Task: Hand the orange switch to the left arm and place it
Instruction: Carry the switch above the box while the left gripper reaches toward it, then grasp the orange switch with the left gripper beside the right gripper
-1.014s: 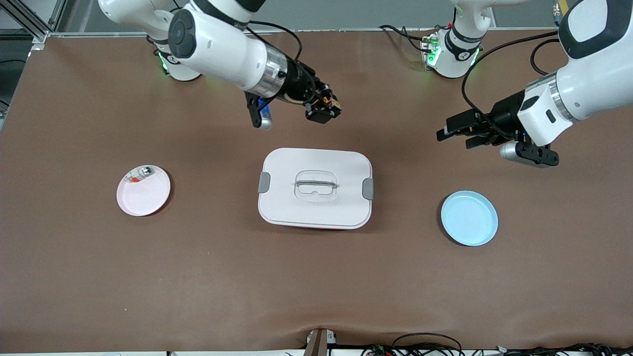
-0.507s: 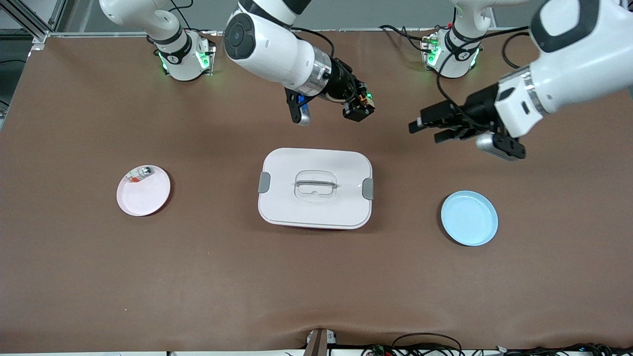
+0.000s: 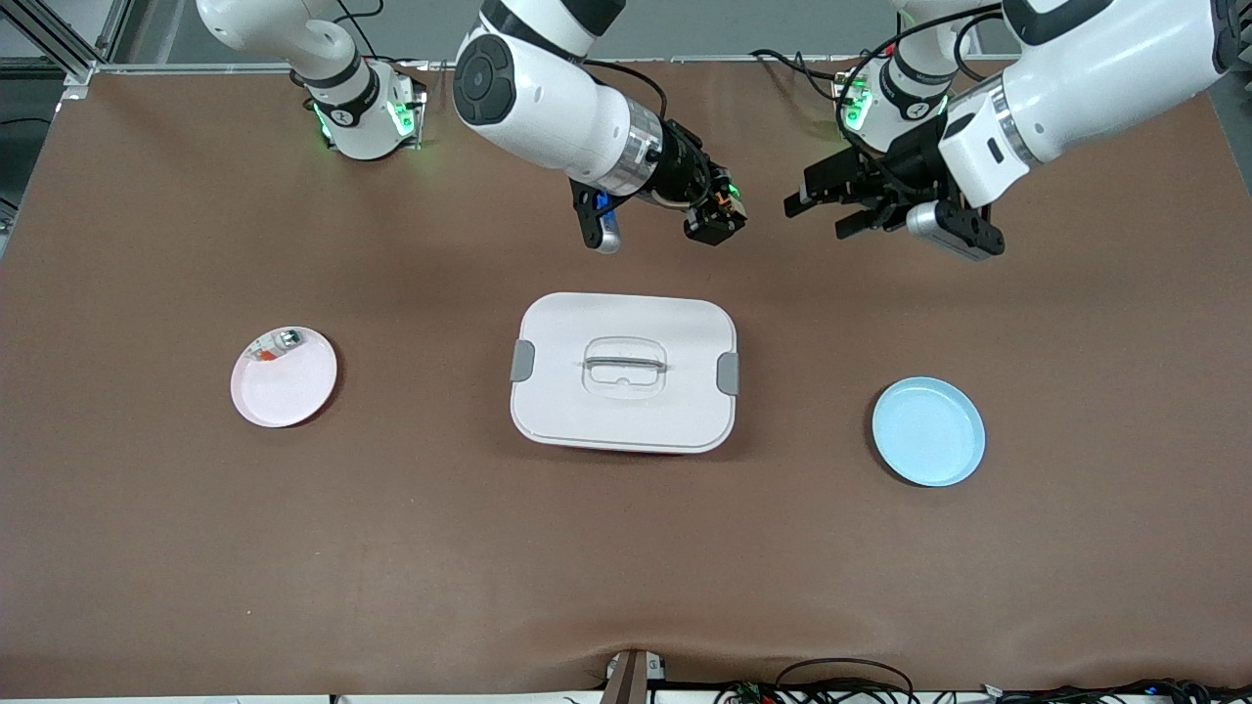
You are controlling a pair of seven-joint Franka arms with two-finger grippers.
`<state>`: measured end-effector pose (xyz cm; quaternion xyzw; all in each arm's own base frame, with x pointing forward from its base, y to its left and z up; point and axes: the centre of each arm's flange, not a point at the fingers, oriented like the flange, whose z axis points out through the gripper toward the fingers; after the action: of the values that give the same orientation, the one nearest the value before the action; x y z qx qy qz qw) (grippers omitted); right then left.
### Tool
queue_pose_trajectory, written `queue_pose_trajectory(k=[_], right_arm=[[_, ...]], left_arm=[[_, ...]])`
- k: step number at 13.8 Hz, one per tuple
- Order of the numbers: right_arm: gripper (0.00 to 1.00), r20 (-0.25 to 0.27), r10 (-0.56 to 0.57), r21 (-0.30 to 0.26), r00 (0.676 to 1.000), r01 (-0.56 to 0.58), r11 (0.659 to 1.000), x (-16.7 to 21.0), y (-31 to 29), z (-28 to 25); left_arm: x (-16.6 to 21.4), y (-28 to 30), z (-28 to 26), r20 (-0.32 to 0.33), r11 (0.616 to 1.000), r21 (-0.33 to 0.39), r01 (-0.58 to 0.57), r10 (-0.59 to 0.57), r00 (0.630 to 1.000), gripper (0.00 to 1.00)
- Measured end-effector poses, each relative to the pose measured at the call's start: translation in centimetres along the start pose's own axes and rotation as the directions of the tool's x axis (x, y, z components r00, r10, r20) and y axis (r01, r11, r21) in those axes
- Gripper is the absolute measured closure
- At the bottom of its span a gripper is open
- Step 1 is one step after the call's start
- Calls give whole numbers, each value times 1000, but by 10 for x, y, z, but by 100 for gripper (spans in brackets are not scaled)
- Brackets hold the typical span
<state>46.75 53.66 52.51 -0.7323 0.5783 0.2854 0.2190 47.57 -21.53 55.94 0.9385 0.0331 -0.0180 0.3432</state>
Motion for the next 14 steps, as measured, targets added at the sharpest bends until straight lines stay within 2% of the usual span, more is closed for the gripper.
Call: queue_pose_trajectory(k=[2,7,14], right_arm=[[27,0,0,0,1000,0,1000,0,0,0],[27,0,1,-1,1000,-1,1000,0,0,0],[27,3,-1,3,1000,1,1000,-2,0,-2]], left_arm=[[-12,5,6,-13,1000,-10,-3,3,1000,0],[-35,29,52,-59,999,-33,-24,22,998,8],[-42,31,66,-51,999,-24,-25,23,998,14]])
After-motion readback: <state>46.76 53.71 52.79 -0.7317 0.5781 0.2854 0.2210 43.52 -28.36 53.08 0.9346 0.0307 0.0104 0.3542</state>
